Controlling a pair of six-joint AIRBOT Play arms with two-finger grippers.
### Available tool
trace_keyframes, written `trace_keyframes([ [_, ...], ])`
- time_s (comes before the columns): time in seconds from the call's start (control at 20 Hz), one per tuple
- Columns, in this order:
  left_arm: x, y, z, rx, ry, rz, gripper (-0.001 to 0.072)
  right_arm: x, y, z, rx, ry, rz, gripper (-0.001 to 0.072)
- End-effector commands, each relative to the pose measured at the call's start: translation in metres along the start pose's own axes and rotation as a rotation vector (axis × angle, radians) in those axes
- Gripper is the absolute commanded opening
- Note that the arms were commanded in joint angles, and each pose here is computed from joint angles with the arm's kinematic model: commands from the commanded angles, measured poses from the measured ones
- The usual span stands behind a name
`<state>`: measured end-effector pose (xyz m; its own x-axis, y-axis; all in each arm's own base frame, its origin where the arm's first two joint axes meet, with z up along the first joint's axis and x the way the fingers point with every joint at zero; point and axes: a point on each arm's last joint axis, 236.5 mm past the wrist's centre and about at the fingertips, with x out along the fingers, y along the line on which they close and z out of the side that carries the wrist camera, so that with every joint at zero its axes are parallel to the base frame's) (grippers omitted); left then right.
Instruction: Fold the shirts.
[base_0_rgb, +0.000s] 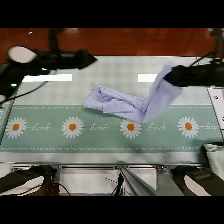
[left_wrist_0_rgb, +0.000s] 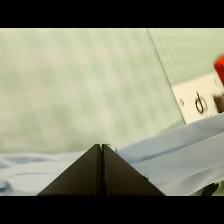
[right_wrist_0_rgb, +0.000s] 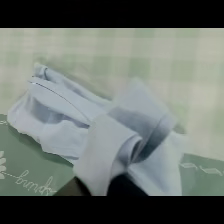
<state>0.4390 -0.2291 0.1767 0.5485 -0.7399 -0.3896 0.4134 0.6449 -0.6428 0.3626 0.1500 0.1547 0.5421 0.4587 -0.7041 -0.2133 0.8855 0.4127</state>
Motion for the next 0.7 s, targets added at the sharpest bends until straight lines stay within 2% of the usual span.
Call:
trace_keyframes([
  [0.0,-0.083,-0.011,0.042,0.065,-0.142,0.038,0.0029,0.076,0.049,0.012,-0.027,-0.051,0.104,0.0025],
  [0.25,-0.115,-0.048,0.019,0.133,-0.072,-0.012,0.0029,0.166,0.119,-0.009,0.091,-0.071,0.257,0.0025],
  [0.5,-0.108,-0.07,0.0,0.157,-0.009,-0.066,0.0029,0.215,0.16,-0.046,0.163,-0.056,0.307,0.0027],
  [0.55,-0.104,-0.074,-0.005,0.159,0.003,-0.076,0.0029,0.219,0.163,-0.048,0.195,-0.06,0.314,0.0055],
  [0.65,-0.098,-0.078,-0.016,0.157,0.03,-0.092,0.0029,0.221,0.163,-0.042,0.224,-0.091,0.316,0.0369],
])
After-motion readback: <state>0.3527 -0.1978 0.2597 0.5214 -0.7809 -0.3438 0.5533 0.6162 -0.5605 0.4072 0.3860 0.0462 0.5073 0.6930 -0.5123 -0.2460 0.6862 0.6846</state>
